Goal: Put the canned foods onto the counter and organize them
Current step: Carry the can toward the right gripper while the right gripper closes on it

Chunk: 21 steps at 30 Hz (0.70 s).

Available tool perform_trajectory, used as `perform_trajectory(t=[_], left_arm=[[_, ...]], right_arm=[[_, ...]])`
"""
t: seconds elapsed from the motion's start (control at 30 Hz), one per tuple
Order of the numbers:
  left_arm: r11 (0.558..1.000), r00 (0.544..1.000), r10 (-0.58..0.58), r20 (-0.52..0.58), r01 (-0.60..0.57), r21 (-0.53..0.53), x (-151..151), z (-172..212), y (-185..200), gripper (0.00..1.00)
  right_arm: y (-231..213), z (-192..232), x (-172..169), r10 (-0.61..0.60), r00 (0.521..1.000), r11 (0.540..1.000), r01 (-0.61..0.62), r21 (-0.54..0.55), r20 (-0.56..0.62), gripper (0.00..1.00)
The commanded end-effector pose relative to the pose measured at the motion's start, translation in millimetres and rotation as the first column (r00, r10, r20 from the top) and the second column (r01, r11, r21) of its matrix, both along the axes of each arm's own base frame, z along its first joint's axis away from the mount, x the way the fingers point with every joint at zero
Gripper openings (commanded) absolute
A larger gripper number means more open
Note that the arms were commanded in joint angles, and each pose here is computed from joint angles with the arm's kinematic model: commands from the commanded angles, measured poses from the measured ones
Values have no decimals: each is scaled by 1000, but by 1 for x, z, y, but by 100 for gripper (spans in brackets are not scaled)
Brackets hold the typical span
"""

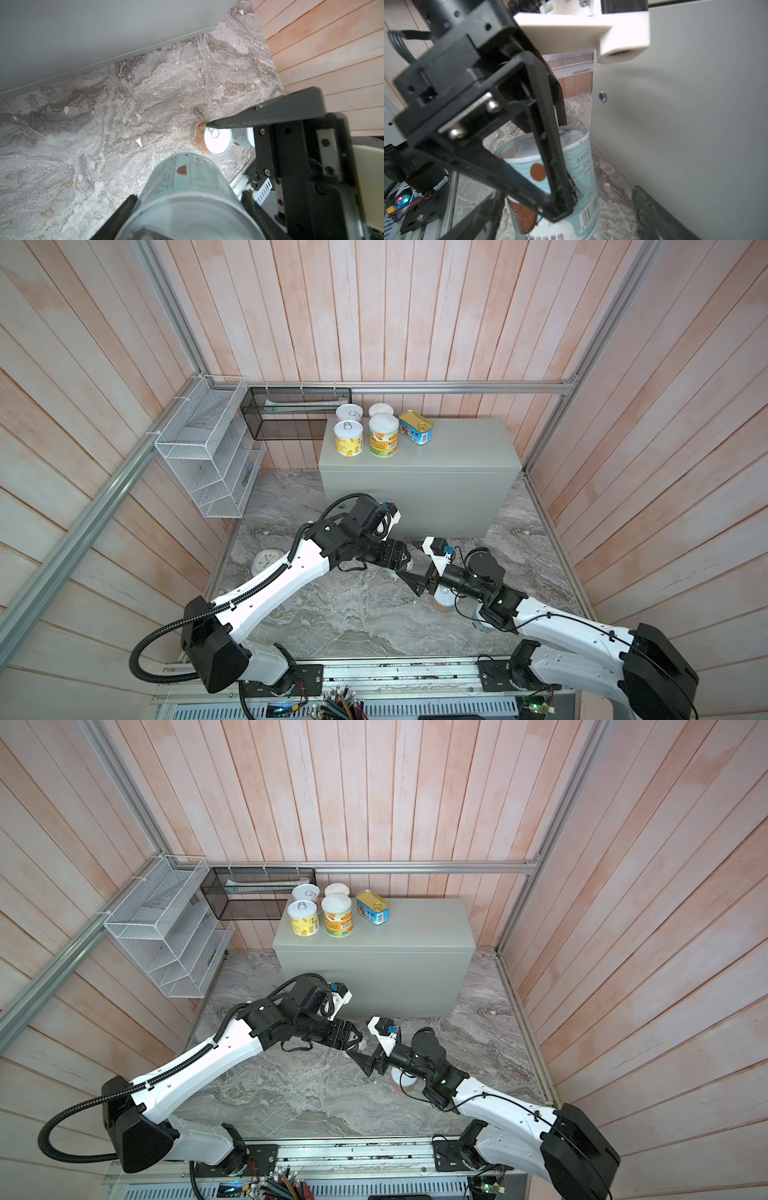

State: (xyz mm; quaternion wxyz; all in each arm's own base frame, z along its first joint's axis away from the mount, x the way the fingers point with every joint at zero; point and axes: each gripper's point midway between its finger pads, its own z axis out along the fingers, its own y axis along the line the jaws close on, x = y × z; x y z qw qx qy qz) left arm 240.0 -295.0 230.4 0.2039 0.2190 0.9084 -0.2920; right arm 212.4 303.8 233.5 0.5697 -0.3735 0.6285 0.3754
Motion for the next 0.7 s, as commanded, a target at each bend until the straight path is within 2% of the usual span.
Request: perform_trajectory(t=[0.0,0.33,0.53,0.67], left_arm=[[996,999,-27,34,30,-88,-3,22,-8,62],[994,998,-47,28,50,-102,-5,22,-11,62],[993,998,-52,23,55,-104,-5,21,-14,62],[993,999,-50,9,51,-104,-4,16,-15,62]], right_arm=[[8,22,-1,27,999,998,-29,53,44,94],[20,27,5,42,998,995,-45,90,40,94],[23,26,10,34,999,996,-37,84,42,91],[25,27,11,34,999,995,-37,92,39,84]])
